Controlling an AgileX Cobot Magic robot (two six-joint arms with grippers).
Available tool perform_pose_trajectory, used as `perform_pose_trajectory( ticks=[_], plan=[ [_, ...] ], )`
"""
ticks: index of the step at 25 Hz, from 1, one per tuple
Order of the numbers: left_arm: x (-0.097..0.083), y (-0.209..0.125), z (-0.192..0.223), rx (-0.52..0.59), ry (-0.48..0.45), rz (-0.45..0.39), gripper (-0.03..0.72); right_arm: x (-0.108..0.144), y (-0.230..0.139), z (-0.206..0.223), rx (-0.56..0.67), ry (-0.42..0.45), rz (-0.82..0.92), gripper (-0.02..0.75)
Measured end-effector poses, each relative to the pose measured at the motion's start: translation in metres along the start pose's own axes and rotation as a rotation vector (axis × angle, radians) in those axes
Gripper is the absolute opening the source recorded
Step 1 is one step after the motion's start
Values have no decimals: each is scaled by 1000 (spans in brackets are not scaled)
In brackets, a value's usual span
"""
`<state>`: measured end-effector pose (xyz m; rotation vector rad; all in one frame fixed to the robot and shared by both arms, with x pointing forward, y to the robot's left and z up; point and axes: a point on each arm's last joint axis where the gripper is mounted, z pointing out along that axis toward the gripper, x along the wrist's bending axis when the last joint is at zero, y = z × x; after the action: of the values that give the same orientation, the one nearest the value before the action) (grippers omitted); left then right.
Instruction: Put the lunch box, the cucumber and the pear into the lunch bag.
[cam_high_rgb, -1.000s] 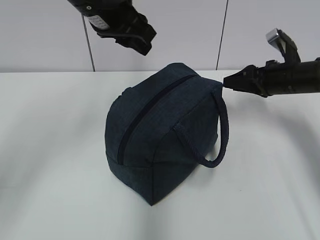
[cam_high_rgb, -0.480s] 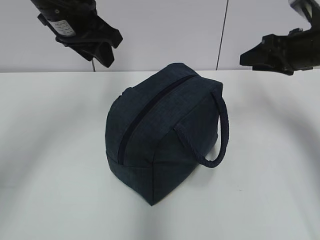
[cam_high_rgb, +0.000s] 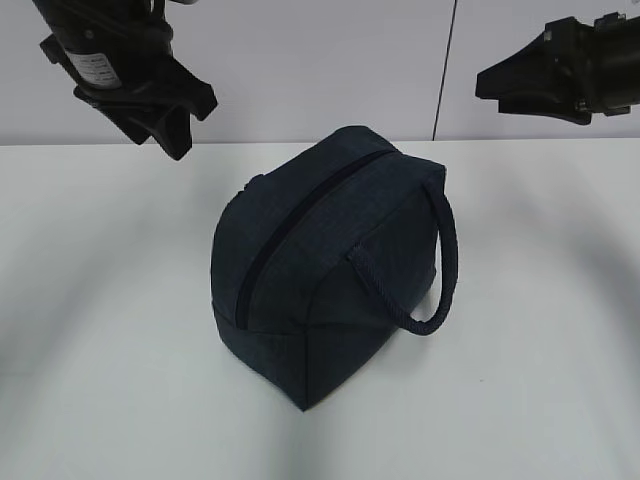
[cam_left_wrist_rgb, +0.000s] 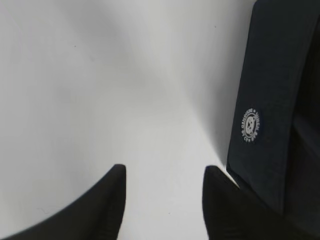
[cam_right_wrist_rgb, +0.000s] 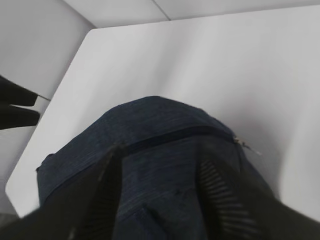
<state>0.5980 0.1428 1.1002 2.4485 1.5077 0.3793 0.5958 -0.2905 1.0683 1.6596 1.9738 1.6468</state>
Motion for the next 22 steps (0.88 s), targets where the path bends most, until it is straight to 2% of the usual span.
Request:
perform_pose_trajectory(
  ticks=[4,17,22],
  plan=[
    [0,0,0,2,0,0,302,4,-6,0,37,56,21,382],
    [-1,0,0,3,-9,-3,302,12,-10,-1,91,139,110,377],
    [-2,0,0,3,-26,-9,302,20,-17,-1,170,251,148,375]
  ],
)
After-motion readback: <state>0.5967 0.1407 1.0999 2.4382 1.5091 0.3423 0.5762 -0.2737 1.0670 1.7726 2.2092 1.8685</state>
